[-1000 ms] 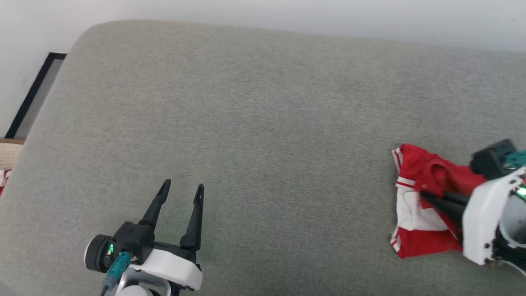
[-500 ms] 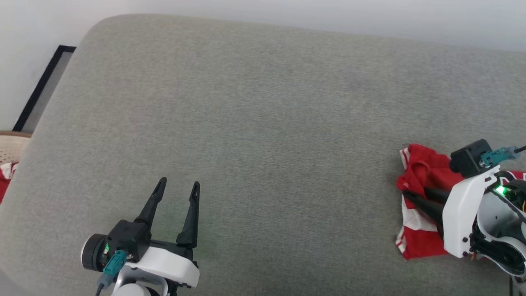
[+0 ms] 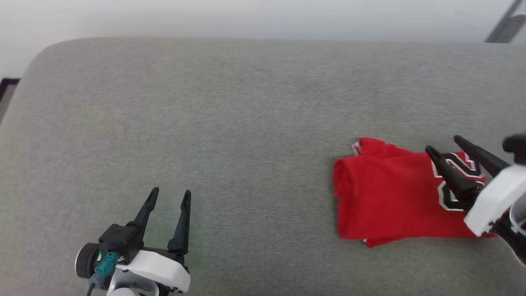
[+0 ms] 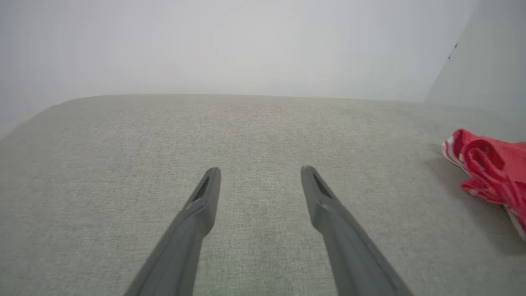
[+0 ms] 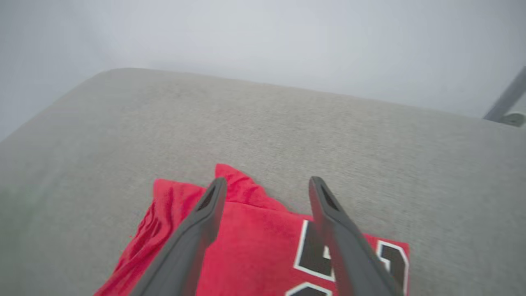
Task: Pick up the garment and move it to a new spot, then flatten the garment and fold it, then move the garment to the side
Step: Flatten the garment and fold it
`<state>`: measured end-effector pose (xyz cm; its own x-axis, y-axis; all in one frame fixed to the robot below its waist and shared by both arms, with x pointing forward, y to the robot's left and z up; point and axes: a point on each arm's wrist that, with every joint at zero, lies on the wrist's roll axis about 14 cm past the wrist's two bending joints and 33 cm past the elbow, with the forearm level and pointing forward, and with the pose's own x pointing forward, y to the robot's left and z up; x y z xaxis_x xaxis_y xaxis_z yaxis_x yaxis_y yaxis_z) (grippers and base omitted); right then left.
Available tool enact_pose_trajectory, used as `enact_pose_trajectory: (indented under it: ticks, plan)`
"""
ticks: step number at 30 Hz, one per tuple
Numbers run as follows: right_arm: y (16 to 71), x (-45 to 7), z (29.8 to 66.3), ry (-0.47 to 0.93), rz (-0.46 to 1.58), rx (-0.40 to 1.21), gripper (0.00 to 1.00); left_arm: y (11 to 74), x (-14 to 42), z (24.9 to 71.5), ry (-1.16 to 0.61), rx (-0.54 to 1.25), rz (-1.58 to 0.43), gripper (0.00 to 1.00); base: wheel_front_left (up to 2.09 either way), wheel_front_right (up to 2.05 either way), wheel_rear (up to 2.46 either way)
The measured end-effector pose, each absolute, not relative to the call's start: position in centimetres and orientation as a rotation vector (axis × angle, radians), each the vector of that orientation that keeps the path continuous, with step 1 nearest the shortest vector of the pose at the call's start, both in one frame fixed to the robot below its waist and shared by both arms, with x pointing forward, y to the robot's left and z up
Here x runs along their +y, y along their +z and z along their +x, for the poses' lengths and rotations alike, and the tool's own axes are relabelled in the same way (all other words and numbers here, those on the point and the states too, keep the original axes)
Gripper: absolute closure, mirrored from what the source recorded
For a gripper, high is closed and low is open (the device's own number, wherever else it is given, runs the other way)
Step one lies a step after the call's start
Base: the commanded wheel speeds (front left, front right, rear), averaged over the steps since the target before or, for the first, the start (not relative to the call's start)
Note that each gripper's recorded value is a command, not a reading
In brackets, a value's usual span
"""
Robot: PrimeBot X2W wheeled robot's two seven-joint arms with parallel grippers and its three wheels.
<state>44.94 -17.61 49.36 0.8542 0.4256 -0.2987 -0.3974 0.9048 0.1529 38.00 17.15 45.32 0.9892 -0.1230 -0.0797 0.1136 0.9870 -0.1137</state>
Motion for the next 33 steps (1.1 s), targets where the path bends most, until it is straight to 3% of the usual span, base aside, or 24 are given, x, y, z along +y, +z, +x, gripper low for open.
enact_pose_trajectory:
  ticks: [12,22,33]
  plan:
    - [50.2,-25.4,42.6,0.169,0.102,0.089,0.00,46.3,16.3,38.2,-0.143,0.060,-0.129,0.00,0.00,0.00,0.00]
    - [53.2,-26.5,40.8,0.112,0.092,-0.050,0.00,47.5,17.5,36.5,-0.113,0.022,-0.126,0.00,0.00,0.00,0.00]
    - [53.8,-26.2,39.0,0.088,0.108,-0.102,0.00,49.0,19.5,33.5,-0.042,-0.028,-0.095,0.00,0.00,0.00,0.00]
